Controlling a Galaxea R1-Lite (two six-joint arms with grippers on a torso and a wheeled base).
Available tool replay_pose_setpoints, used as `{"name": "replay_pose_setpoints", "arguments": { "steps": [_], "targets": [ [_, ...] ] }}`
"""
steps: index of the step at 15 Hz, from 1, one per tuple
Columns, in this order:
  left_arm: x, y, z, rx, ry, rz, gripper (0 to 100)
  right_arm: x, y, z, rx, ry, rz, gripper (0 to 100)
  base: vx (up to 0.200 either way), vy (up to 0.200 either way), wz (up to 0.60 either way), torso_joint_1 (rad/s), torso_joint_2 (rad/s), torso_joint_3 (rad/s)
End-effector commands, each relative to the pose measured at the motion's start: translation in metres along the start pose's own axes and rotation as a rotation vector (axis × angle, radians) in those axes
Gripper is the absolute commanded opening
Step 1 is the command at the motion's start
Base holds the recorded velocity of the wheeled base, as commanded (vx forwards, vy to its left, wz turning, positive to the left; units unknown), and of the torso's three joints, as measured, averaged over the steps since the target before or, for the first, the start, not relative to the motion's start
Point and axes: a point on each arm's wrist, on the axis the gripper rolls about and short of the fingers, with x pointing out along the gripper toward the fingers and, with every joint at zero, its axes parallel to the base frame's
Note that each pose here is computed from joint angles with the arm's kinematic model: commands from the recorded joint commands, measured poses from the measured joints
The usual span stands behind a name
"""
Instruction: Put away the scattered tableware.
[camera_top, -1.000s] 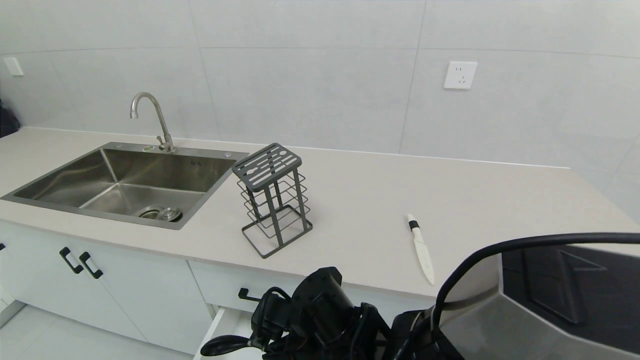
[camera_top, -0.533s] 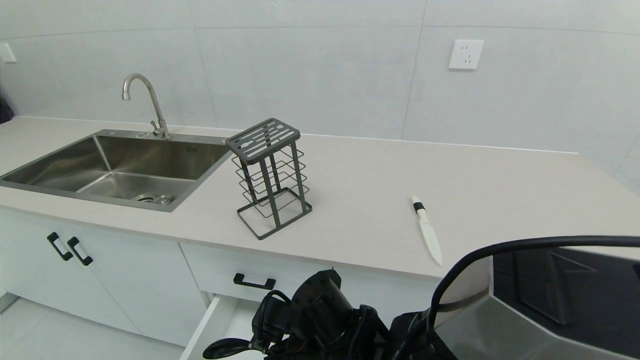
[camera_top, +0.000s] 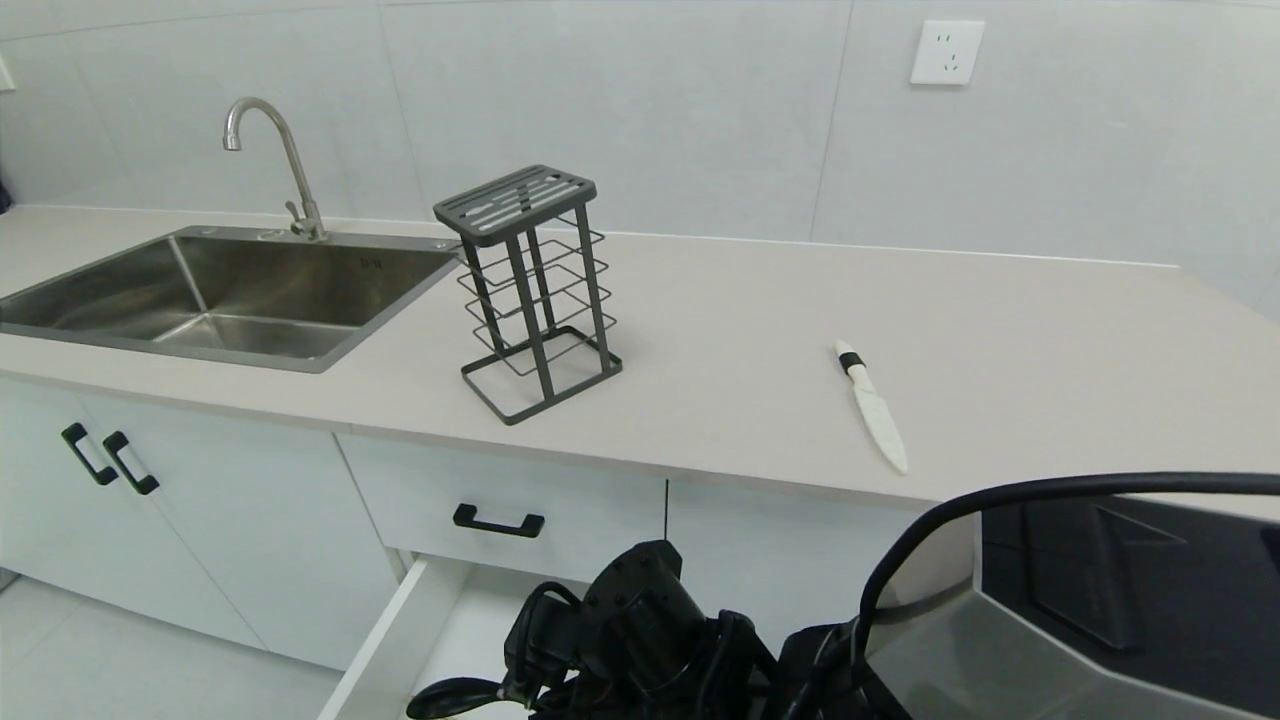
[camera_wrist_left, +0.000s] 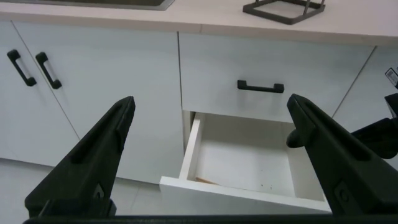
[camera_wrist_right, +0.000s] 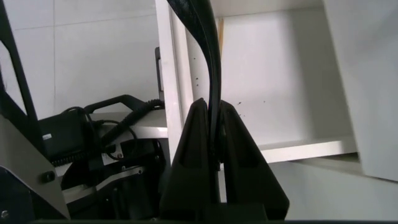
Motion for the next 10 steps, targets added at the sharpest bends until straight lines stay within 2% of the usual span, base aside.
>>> {"name": "replay_pose_setpoints", "arguments": {
  "steps": [1,6,7,10],
  "targets": [
    [0.0,0.0,0.0,0.0,0.001,0.0,100,0.001,0.0,-0.001,0.0,0.003,0.001,0,0.0,0.0,0.0,-0.261,0.5,0.251],
    [0.0,0.0,0.0,0.0,0.001,-0.002,100,0.006,-0.002,0.003,-0.002,-0.012,-0.003,0,0.0,0.0,0.0,-0.255,0.48,0.227],
    [0.0,0.0,0.0,0.0,0.001,0.0,100,0.009,-0.005,0.012,-0.007,-0.042,-0.009,0,0.0,0.0,0.0,-0.261,0.47,0.222],
    [0.0,0.0,0.0,0.0,0.001,0.0,100,0.016,-0.014,0.024,-0.008,-0.084,-0.025,0,0.0,0.0,0.0,-0.103,0.2,0.077]
  ]
}}
